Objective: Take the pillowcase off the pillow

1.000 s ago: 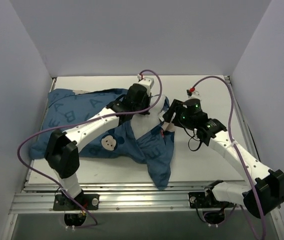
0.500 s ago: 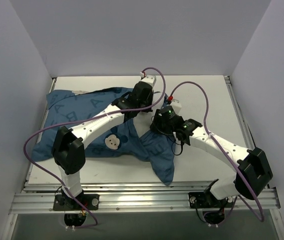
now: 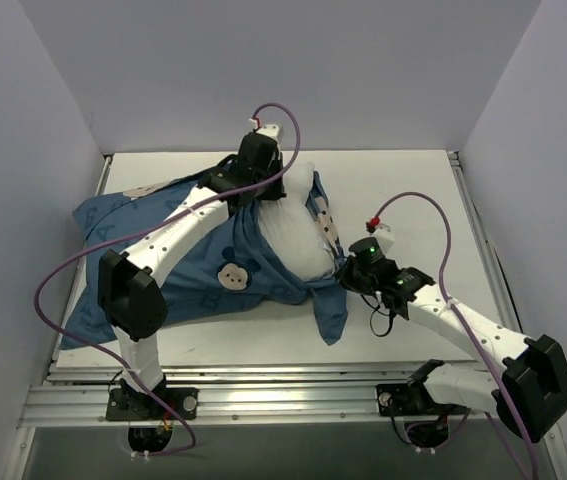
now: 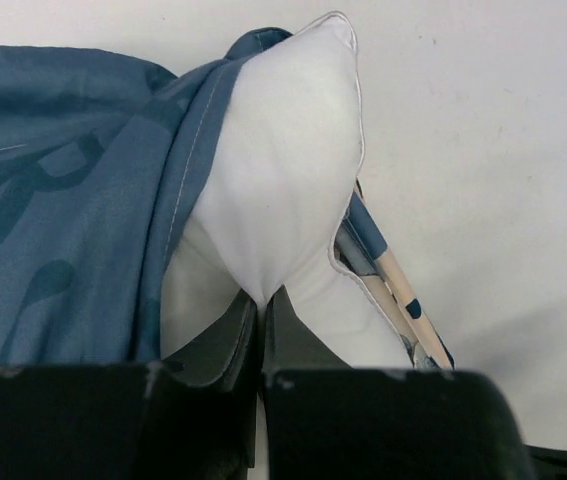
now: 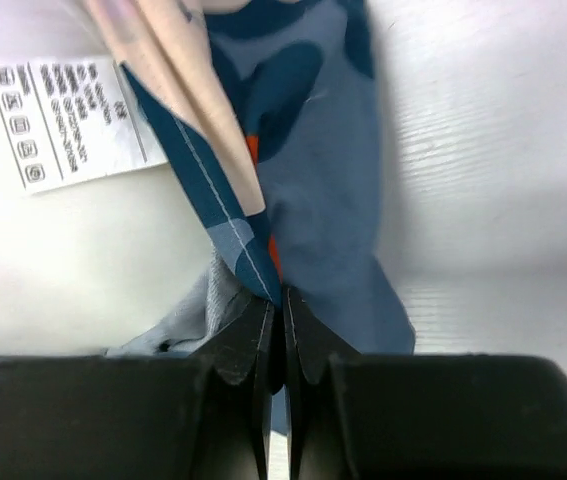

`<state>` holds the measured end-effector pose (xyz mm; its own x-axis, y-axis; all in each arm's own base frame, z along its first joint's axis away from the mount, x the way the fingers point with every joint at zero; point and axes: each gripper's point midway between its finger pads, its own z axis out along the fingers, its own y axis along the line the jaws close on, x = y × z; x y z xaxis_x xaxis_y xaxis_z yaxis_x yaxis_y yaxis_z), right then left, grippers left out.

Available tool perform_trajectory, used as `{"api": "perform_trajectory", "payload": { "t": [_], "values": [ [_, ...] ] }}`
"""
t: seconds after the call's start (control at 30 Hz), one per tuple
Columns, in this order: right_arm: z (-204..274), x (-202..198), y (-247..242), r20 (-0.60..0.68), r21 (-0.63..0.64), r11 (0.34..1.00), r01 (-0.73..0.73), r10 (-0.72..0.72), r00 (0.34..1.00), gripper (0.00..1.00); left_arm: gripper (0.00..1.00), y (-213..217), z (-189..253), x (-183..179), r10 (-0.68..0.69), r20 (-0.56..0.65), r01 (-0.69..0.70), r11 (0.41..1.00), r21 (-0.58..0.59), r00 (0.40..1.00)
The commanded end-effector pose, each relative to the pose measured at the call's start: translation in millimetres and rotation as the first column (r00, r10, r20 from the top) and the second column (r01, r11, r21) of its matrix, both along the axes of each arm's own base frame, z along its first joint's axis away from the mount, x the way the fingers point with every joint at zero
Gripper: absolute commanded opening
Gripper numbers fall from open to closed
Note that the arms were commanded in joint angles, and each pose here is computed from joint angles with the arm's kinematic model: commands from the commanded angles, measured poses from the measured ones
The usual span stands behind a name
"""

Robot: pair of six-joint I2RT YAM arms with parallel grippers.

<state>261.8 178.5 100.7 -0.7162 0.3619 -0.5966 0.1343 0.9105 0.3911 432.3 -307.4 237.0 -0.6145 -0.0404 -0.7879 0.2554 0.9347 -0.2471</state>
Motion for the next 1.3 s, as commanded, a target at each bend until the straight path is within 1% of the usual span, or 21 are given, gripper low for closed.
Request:
{"api": "perform_trajectory", "payload": {
  "t": [0.0, 0.03, 0.17, 0.27, 0.3, 0.33, 0.43, 0.47, 0.57, 0.63, 0.77, 0.8, 0.93, 1.0, 1.03, 1.07, 1.1, 1.13, 1.17, 1.23, 1.27],
  "values": [
    [-16.5, -20.1, -48.8, -0.063, -0.063, 0.995, 0.081, -0.085, 0.994, 0.00, 0.02, 29.8, 70.8, 21.6, 0.089, 0.105, -0.077, 0.991, -0.108, 0.990],
    [-17.1, -22.5, -52.0, -0.065, -0.057, 0.996, 0.074, -0.078, 0.995, 0.00, 0.02, 40.6, 71.8, 24.5, 0.109, 0.084, -0.098, 0.988, -0.121, 0.991],
    [-17.9, -25.6, -54.1, -0.039, -0.015, 0.999, 0.036, -0.037, 0.999, 0.00, 0.02, 37.0, 94.3, 16.4, 0.034, 0.053, -0.021, 0.976, -0.218, 0.998],
    [-27.7, -27.5, -29.2, -0.038, 0.097, 0.993, -0.067, 0.071, 0.997, 0.00, 0.02, 13.5, 108.4, -4.1, -0.117, 0.034, 0.121, 0.947, -0.297, 0.993],
    [-21.6, -17.7, -16.7, 0.021, 0.153, 0.983, -0.102, 0.100, 0.995, 0.00, 0.02, 4.8, 114.2, -13.5, -0.180, 0.031, 0.180, 0.925, -0.334, 0.983],
    [-33.3, -22.5, -15.0, -0.003, 0.169, 0.979, -0.112, 0.114, 0.994, 0.00, 0.02, 4.1, 116.8, -15.7, -0.195, 0.031, 0.194, 0.918, -0.346, 0.980],
    [-54.7, -27.1, -18.4, -0.075, 0.182, 0.979, -0.088, 0.103, 0.992, 0.00, 0.02, 25.8, 131.0, -12.6, -0.173, 0.047, 0.178, 0.914, -0.365, 0.984],
    [-63.1, -32.7, -24.6, -0.103, 0.165, 0.984, -0.073, 0.091, 0.990, 0.00, 0.02, 45.7, 137.9, -5.9, -0.132, 0.057, 0.144, 0.919, -0.368, 0.990],
    [-71.4, -37.1, -42.2, -0.117, 0.155, 0.988, -0.024, 0.042, 0.992, 0.00, 0.02, 70.7, 145.9, -1.8, -0.102, 0.062, 0.118, 0.920, -0.375, 0.993],
    [-70.5, -37.3, -42.5, -0.110, 0.188, 0.982, -0.035, 0.057, 0.992, 0.00, 0.02, 77.7, 148.3, -3.3, -0.112, 0.065, 0.128, 0.919, -0.372, 0.992],
    [-50.0, -20.0, -16.8, 0.004, 0.297, 0.944, -0.145, 0.151, 0.989, 0.00, 0.02, 48.5, 140.7, -21.1, -0.237, 0.043, 0.233, 0.878, -0.417, 0.970],
    [-43.4, -15.4, -10.1, 0.029, 0.314, 0.934, -0.169, 0.169, 0.985, 0.00, 0.02, 41.4, 140.8, -22.1, -0.256, 0.069, 0.262, 0.878, -0.400, 0.964],
    [-23.2, 5.8, 19.6, 0.102, 0.296, 0.916, -0.272, 0.253, 0.962, 0.00, 0.02, -14.4, 132.0, -41.6, -0.371, 0.102, 0.383, 0.855, -0.350, 0.923],
    [-23.0, 10.8, 29.5, 0.094, 0.278, 0.915, -0.294, 0.278, 0.956, 0.01, 0.02, -37.2, 129.0, -39.5, -0.413, 0.116, 0.427, 0.838, -0.339, 0.903],
    [-15.8, 15.9, 33.2, 0.107, 0.268, 0.915, -0.302, 0.283, 0.953, 0.06, 0.02, -43.7, 126.9, -38.7, -0.428, 0.129, 0.446, 0.839, -0.313, 0.895],
    [-19.3, 16.5, 25.1, 0.085, 0.234, 0.934, -0.271, 0.258, 0.962, 0.15, 0.03, -53.5, 122.5, -40.9, -0.441, 0.127, 0.459, 0.839, -0.293, 0.888],
    [-19.7, 17.7, 17.3, 0.074, 0.208, 0.947, -0.244, 0.233, 0.970, 0.21, 0.05, -56.1, 107.8, -37.1, -0.437, 0.092, 0.445, 0.855, -0.266, 0.895],
    [-18.1, 20.6, 5.9, 0.069, 0.184, 0.961, -0.207, 0.197, 0.978, 0.27, 0.09, -52.1, 110.9, -30.3, -0.410, 0.113, 0.425, 0.877, -0.223, 0.905],
    [-16.9, 15.2, -11.6, 0.049, 0.134, 0.978, -0.159, 0.154, 0.987, 0.41, 0.11, -50.0, 108.3, -28.5, -0.398, 0.109, 0.412, 0.888, -0.204, 0.911],
    [-11.2, 11.8, -34.7, 0.043, 0.074, 0.993, -0.095, 0.092, 0.995, 0.53, 0.17, -40.5, 105.6, -27.8, -0.360, 0.109, 0.374, 0.912, -0.166, 0.927],
    [-2.0, 0.7, -47.2, 0.033, 0.039, 0.997, -0.069, 0.067, 0.997, 0.64, 0.29, -35.8, 106.4, -28.2, -0.342, 0.114, 0.357, 0.922, -0.153, 0.933]
  ]
}}
